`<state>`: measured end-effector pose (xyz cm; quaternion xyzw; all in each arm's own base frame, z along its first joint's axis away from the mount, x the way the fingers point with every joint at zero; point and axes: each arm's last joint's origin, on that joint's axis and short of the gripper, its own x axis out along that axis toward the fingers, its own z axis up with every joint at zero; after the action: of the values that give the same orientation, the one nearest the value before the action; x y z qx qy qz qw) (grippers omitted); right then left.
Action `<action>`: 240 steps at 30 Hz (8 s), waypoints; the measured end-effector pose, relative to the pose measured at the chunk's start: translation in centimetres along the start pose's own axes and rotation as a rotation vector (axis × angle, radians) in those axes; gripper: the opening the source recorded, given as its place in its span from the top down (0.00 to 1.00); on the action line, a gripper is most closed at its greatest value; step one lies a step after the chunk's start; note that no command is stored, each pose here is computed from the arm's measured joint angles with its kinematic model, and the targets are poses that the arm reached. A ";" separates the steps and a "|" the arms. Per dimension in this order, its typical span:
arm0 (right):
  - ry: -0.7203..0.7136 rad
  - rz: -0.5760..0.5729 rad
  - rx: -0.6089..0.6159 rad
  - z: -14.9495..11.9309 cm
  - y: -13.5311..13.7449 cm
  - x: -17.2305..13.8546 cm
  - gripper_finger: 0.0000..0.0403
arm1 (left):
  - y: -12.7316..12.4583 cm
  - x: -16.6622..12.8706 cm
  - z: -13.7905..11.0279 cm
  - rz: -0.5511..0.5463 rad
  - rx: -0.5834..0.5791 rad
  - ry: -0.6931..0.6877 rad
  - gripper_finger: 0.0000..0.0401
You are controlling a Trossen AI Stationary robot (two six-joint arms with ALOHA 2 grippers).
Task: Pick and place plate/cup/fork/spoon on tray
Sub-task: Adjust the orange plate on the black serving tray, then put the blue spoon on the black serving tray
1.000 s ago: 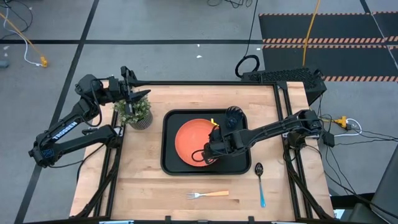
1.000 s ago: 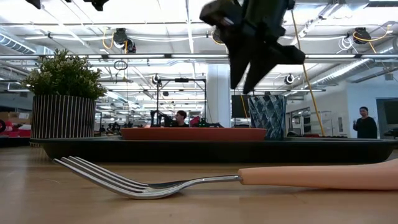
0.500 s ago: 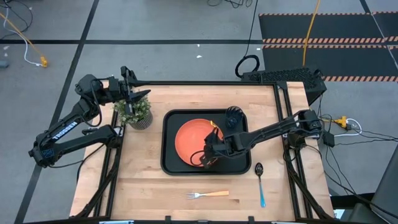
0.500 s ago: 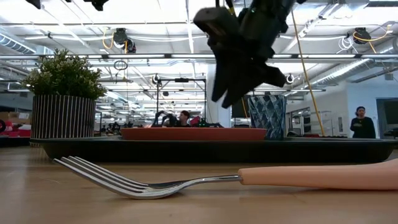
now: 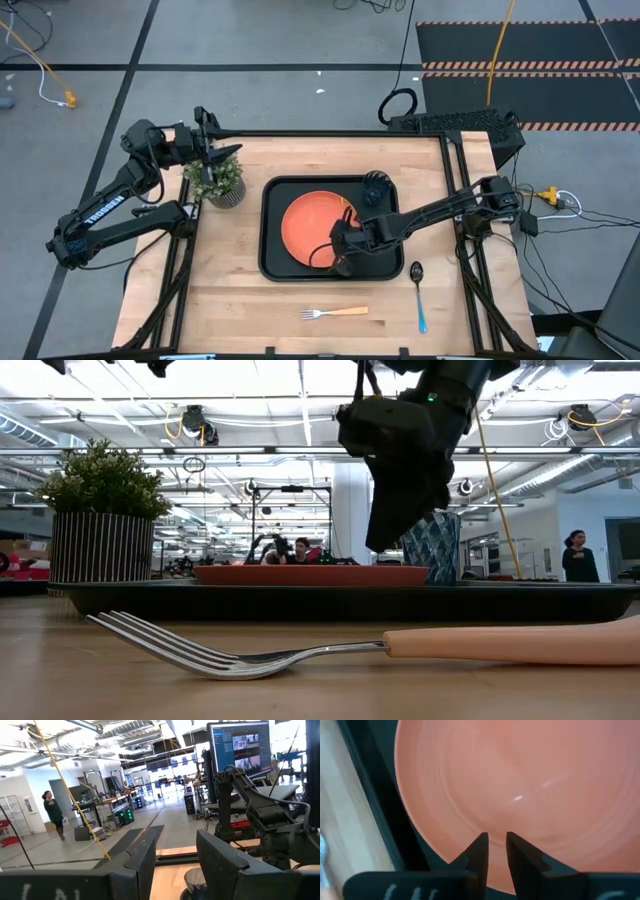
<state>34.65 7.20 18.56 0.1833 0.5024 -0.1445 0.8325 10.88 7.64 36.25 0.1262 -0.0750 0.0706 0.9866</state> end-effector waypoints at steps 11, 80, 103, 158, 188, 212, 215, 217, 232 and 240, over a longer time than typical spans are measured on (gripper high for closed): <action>-0.006 -0.016 -0.226 0.5 -1.0 -1.8 0.99 | -0.2 0.0 -0.6 -0.014 -0.089 0.056 0.64; 0.238 0.004 -0.183 -2.3 -5.1 0.6 1.00 | -0.1 0.0 -0.3 0.013 0.001 0.024 0.64; 0.324 -0.019 -0.129 -3.1 -5.2 0.3 1.00 | -0.1 0.0 -0.3 0.013 0.001 0.024 0.64; -0.138 0.066 -0.103 -1.0 -3.6 -7.4 1.00 | -0.1 0.1 -0.3 0.007 0.005 0.024 0.64; 0.468 0.000 0.884 -13.2 4.3 -9.2 0.82 | -0.3 1.4 0.0 -0.048 0.061 -0.043 0.64; 0.610 -0.295 1.020 -17.6 5.6 -7.1 0.61 | -2.2 2.0 -0.1 -0.242 -0.012 -0.047 0.64; 0.539 -0.384 1.011 -17.8 4.7 -7.1 0.61 | -2.3 2.2 -0.2 -0.256 -0.020 -0.041 0.64; 0.497 -0.407 1.005 -17.8 4.5 -7.1 0.61 | -2.3 2.4 -0.4 -0.263 -0.023 -0.034 0.64; 0.386 -0.477 0.973 -18.1 4.1 -5.6 0.61 | -2.4 3.5 -0.9 -0.290 -0.016 -0.032 0.64; 0.391 -0.492 0.928 -18.5 4.5 -4.1 0.69 | -2.5 3.5 -0.9 -0.291 -0.039 -0.028 0.64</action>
<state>20.17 19.77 14.99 0.4311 0.5592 -0.5039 0.4975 14.79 5.94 35.39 0.1174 -0.0711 -0.0765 0.9876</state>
